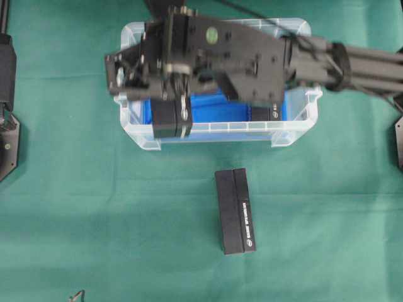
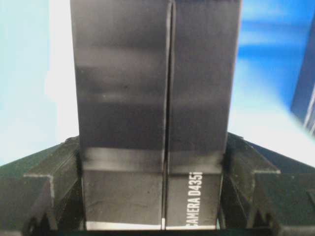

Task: Take the box out of the case with the right arm.
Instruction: 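Carry the box with the right gripper to the table left of the first box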

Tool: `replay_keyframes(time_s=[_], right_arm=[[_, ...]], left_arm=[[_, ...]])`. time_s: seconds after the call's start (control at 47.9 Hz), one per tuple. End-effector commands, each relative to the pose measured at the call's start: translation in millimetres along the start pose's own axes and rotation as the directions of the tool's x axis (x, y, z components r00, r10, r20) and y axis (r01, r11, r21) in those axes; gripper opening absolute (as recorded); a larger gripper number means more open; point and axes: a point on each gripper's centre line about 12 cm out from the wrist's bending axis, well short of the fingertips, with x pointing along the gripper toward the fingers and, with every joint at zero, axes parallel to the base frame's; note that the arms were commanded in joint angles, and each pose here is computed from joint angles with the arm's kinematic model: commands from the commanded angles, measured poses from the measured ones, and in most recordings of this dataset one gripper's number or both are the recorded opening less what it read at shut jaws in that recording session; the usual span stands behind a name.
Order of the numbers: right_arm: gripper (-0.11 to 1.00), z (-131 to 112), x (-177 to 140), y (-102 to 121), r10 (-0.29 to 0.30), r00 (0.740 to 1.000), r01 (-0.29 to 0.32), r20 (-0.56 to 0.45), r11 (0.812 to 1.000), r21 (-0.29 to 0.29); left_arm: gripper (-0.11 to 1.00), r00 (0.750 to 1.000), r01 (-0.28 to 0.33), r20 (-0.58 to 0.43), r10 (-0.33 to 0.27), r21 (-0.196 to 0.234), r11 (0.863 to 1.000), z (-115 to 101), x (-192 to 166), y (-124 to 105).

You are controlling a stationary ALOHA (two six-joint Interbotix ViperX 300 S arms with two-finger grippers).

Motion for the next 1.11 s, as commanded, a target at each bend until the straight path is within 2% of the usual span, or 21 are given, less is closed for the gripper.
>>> replay_keyframes(time_s=[0.0, 0.334, 0.627, 1.087], right_arm=[[0.65, -8.1, -47.3, -5.0, 0.099, 0.995, -0.099, -0.002, 0.995, 0.005], [0.65, -75.9, -62.8, -11.7, 0.11, 0.993, -0.11, -0.036, 0.994, 0.009], [0.65, -117.1, -73.3, -19.7, 0.122, 0.99, -0.121, -0.066, 0.993, 0.01], [0.65, -116.1, -73.5, -19.4, 0.125, 0.991, -0.125, -0.052, 0.992, 0.012]], left_arm=[[0.0, 0.999, 0.004, 0.032, -0.004, 0.001, 1.0, 4.5, -8.8, -0.8], [0.0, 0.999, 0.004, 0.032, -0.004, 0.001, 1.0, 4.5, -8.8, -0.8], [0.0, 0.999, 0.005, 0.032, -0.005, -0.002, 1.0, 4.5, -8.8, -1.0], [0.0, 0.999, 0.006, 0.033, -0.006, -0.001, 1.0, 3.3, -9.1, -0.8]])
